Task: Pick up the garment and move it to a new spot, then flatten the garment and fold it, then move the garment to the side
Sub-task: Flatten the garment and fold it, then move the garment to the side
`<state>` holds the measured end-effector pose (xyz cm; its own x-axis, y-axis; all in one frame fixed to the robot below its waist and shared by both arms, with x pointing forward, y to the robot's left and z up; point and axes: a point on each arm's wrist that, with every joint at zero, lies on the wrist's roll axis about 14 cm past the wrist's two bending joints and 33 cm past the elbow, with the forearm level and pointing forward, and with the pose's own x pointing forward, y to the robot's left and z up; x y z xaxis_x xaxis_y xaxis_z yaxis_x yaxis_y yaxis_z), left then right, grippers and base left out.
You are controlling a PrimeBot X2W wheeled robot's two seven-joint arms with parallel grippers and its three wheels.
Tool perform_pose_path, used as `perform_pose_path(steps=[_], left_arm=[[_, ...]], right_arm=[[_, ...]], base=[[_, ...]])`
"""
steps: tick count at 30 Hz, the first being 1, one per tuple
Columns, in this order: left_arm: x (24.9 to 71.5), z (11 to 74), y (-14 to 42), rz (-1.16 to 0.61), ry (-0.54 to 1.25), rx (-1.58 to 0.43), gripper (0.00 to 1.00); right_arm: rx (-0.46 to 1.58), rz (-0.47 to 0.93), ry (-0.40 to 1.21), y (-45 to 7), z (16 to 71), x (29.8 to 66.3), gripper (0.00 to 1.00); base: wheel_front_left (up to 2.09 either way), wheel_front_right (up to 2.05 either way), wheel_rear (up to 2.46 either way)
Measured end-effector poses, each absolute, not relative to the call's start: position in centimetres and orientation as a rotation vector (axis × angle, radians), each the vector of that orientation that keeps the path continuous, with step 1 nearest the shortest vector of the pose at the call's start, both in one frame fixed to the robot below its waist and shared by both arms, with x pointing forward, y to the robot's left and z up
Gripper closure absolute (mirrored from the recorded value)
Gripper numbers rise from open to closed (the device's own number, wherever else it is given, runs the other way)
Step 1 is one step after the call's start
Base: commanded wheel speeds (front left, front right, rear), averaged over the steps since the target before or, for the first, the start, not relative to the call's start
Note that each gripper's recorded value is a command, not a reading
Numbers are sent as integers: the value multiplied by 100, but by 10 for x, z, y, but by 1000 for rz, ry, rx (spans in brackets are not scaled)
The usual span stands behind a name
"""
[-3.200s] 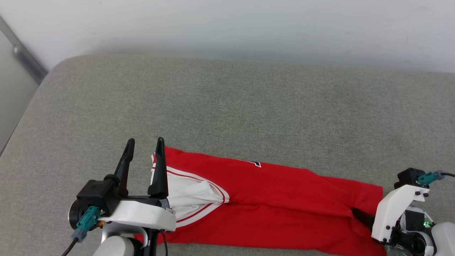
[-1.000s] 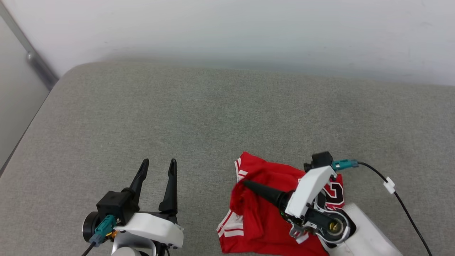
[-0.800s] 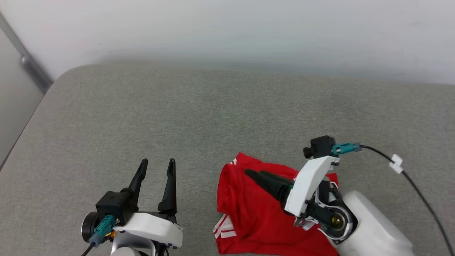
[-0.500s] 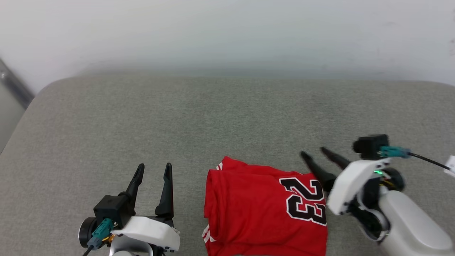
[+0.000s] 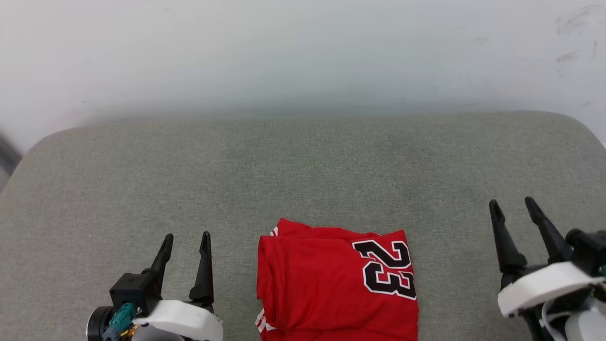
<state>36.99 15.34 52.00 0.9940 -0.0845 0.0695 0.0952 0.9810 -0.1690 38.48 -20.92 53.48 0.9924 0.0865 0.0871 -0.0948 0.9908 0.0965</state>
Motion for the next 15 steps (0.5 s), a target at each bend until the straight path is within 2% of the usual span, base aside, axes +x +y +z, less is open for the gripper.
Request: perform_pose_path(steps=[7, 15], left_arm=[[363, 514, 159, -76, -40, -160, 0], [363, 511, 161, -73, -29, -153, 0]], right_arm=[[116, 100, -72, -187, 539, 355, 0], [105, 97, -57, -183, 545, 348, 0]], base=[[0, 0, 0], [0, 0, 0]])
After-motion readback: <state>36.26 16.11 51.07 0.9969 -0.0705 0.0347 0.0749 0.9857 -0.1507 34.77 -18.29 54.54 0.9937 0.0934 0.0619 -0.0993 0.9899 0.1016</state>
